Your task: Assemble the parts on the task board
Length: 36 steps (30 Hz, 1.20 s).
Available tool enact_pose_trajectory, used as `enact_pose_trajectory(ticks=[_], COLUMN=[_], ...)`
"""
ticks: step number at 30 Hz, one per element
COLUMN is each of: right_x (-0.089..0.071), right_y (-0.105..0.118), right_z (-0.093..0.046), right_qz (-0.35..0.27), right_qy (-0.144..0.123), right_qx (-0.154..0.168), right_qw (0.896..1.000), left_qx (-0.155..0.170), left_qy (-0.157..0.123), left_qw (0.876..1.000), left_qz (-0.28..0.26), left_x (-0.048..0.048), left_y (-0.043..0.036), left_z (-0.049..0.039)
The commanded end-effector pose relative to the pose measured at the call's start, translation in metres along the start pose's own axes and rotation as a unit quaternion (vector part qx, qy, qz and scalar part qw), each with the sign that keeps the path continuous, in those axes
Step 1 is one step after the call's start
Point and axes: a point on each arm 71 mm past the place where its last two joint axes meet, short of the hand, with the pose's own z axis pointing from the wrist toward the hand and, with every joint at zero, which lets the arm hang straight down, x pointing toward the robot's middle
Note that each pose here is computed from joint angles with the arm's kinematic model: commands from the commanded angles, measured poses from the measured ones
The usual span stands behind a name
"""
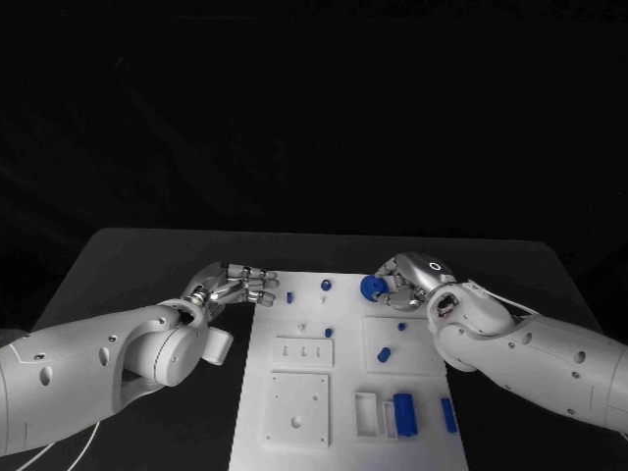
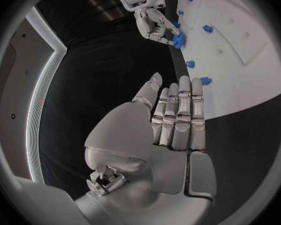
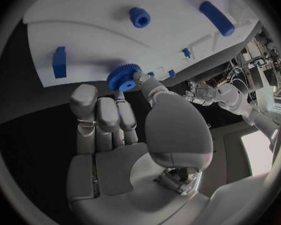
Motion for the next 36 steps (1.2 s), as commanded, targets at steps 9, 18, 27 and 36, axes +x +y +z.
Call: enact_pose_trajectory(ticks=[9, 18, 27, 36], right_x=[-0.009, -0.006, 0.000, 0.016], right_y=[0.021, 0.051, 0.072, 0.089], right_z=[-0.006, -0.005, -0.001, 0.002], right_qz=[-0.004, -0.003, 0.001, -0.005], right_qy=[-0.038, -0.042, -0.040, -0.020], right_qx=[-0.027, -0.063, -0.081, -0.093], right_qw=[0.999, 0.997, 0.996, 0.995], left_qx=[0.008, 0.008, 0.008, 0.008], left_qy=[0.001, 0.002, 0.003, 0.007], left_qw=[1.000, 1.000, 1.000, 1.000], left_qz=[-0.002, -0.002, -0.002, -0.003], left_x=[-0.0005, 0.0005, 0.0016, 0.0043], left_y=[-0.0014, -0.0017, -0.0020, -0.0024], left_z=[-0.0002, -0.0005, -0.0005, 0.0003])
